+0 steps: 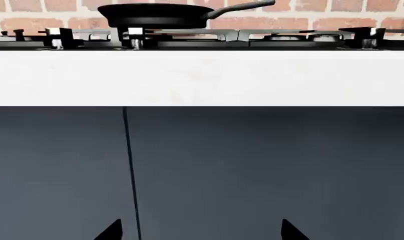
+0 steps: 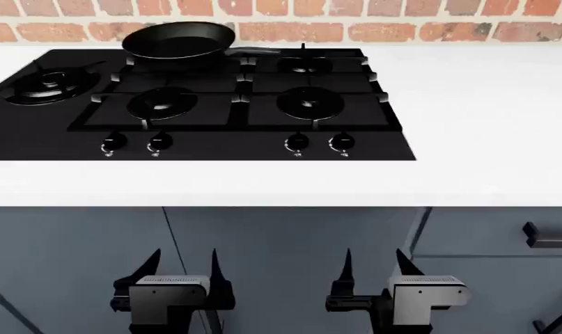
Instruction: Pick the kettle from the counter and place it on a stove burner. Then turn the burner on.
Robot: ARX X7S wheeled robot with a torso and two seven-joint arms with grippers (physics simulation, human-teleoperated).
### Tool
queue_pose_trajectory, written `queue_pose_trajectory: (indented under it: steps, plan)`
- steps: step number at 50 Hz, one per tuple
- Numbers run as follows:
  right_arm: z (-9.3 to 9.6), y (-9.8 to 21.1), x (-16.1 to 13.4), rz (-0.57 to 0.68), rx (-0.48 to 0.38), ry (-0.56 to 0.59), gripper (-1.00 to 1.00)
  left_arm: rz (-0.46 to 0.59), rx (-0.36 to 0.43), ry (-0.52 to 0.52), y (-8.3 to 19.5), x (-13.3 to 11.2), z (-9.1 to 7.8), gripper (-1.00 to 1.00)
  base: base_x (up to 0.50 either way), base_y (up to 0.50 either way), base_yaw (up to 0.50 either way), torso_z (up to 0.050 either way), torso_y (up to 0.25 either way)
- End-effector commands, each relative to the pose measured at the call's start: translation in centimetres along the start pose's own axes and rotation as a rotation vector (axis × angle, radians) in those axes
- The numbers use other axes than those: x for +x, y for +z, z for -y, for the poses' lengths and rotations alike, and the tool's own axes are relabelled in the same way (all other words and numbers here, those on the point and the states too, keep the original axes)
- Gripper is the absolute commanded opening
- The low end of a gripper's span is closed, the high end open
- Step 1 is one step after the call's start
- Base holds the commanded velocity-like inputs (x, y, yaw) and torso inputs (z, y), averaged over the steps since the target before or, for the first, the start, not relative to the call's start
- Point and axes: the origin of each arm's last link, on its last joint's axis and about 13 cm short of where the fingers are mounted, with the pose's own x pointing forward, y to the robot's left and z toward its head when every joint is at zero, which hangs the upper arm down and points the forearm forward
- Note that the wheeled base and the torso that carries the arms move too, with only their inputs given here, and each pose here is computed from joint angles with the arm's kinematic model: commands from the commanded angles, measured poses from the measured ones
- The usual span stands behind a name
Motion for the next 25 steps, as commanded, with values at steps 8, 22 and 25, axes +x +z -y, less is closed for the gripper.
queue_pose_trajectory:
  steps: [8, 22, 25]
  plan:
    - [0.08, -0.11, -0.18, -0.001, 0.023, -0.029, 1.0, -0.003, 0.008, 0.009, -0.18, -0.13, -0.12, 1.0, 0.0, 0.03, 0.0, 0.0, 0.0]
    - [0.07, -0.18, -0.15, 0.002, 0.03, -0.025, 1.0, -0.007, 0.011, 0.012, -0.24, -0.16, -0.14, 1.0, 0.0, 0.5, 0.0, 0.0, 0.0]
    - [0.06, -0.19, -0.12, 0.001, 0.031, -0.026, 1.0, -0.007, 0.01, 0.011, -0.22, -0.18, -0.15, 1.0, 0.0, 0.5, 0.0, 0.0, 0.0]
